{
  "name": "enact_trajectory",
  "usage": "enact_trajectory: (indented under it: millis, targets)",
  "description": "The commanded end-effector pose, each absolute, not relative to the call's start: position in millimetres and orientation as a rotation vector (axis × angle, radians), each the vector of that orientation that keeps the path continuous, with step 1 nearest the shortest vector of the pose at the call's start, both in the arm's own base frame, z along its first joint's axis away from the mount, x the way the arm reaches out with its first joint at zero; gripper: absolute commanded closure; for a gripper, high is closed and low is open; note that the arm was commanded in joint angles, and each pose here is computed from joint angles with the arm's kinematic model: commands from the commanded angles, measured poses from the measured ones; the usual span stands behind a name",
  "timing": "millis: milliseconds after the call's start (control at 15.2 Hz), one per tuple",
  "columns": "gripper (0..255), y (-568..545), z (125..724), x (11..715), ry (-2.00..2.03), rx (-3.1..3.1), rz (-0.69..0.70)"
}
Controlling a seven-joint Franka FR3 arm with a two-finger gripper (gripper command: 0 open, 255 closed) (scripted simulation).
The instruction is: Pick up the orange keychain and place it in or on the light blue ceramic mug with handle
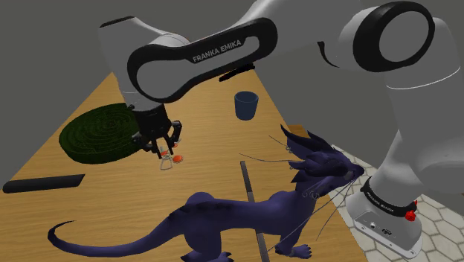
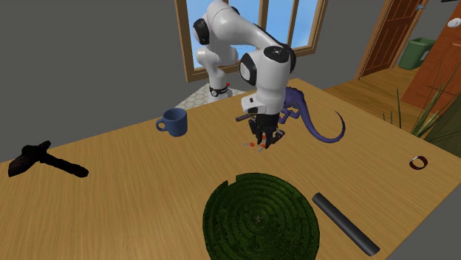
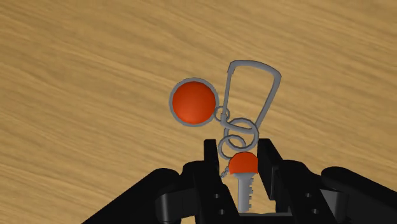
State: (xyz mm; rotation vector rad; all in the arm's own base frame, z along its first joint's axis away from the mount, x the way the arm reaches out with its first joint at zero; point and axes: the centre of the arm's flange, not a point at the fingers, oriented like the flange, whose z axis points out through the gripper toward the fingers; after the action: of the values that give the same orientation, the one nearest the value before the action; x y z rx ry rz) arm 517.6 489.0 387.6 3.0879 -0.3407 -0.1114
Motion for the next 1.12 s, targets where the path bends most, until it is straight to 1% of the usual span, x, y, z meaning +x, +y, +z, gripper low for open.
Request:
enact_trajectory:
  millis: [0,1056]
  targets:
    - [255,490,398,518,-0.341,3.088,-0.112]
    - [255,490,482,518,-0.341,3.088,-0.112]
